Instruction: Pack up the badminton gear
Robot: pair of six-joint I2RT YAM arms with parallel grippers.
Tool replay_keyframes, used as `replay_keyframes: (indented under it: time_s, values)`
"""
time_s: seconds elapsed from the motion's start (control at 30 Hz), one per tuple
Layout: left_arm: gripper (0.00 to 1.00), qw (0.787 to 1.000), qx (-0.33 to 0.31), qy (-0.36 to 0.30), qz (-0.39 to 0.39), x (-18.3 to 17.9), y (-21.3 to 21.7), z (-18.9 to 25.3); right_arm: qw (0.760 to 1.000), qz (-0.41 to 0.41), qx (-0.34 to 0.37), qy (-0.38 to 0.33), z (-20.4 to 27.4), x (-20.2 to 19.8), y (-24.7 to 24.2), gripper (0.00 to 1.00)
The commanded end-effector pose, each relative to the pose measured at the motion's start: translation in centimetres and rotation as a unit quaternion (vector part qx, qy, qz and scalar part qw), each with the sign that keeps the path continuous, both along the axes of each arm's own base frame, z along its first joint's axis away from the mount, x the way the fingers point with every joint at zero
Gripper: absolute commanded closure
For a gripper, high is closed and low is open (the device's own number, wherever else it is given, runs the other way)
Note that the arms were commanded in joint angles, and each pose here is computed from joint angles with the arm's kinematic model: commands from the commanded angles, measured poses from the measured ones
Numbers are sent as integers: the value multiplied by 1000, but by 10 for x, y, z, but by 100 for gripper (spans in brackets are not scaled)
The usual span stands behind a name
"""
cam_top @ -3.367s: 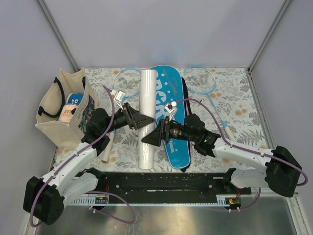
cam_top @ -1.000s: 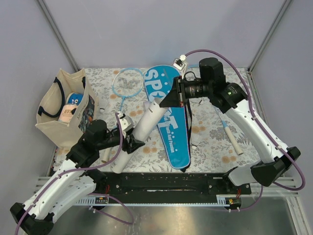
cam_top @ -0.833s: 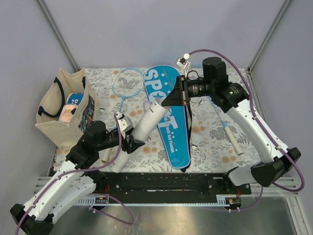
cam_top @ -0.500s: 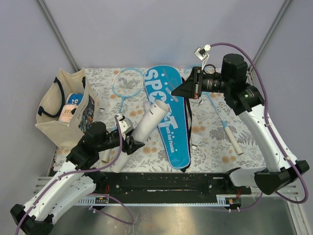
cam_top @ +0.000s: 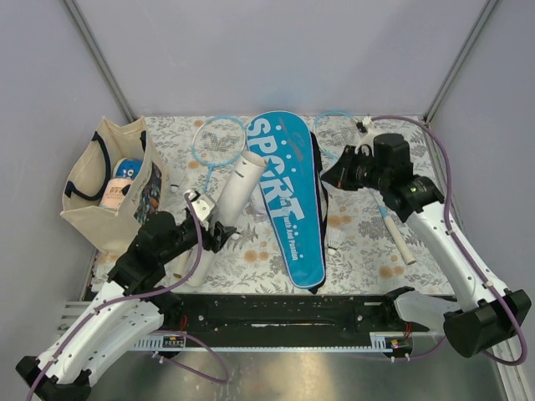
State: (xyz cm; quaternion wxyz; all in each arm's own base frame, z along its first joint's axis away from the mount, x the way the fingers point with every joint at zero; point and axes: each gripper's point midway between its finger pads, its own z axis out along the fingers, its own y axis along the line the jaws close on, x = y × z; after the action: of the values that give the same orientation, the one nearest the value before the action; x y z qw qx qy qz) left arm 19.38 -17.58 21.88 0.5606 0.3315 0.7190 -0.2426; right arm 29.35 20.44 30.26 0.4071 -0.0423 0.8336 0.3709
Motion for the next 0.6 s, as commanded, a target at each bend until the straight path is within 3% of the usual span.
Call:
replay_keyframes:
  time_s: [0.0, 0.1, 0.27, 0.57]
  values:
    - [57, 990, -30, -74, 118, 25, 32, 49, 979, -161, -125, 25, -69, 19, -66, 89]
    - [57, 982, -31, -81, 170, 32, 50, 50, 961, -197, -183, 60, -114, 19, -88, 87]
    - [57, 980, -45, -88, 170, 27, 52, 52, 929, -228, -264, 123, -173, 23, -113, 86]
    - [57, 982, -47, -83, 162, 22, 51, 48, 900, -244, -301, 200, -230, 28, -124, 82]
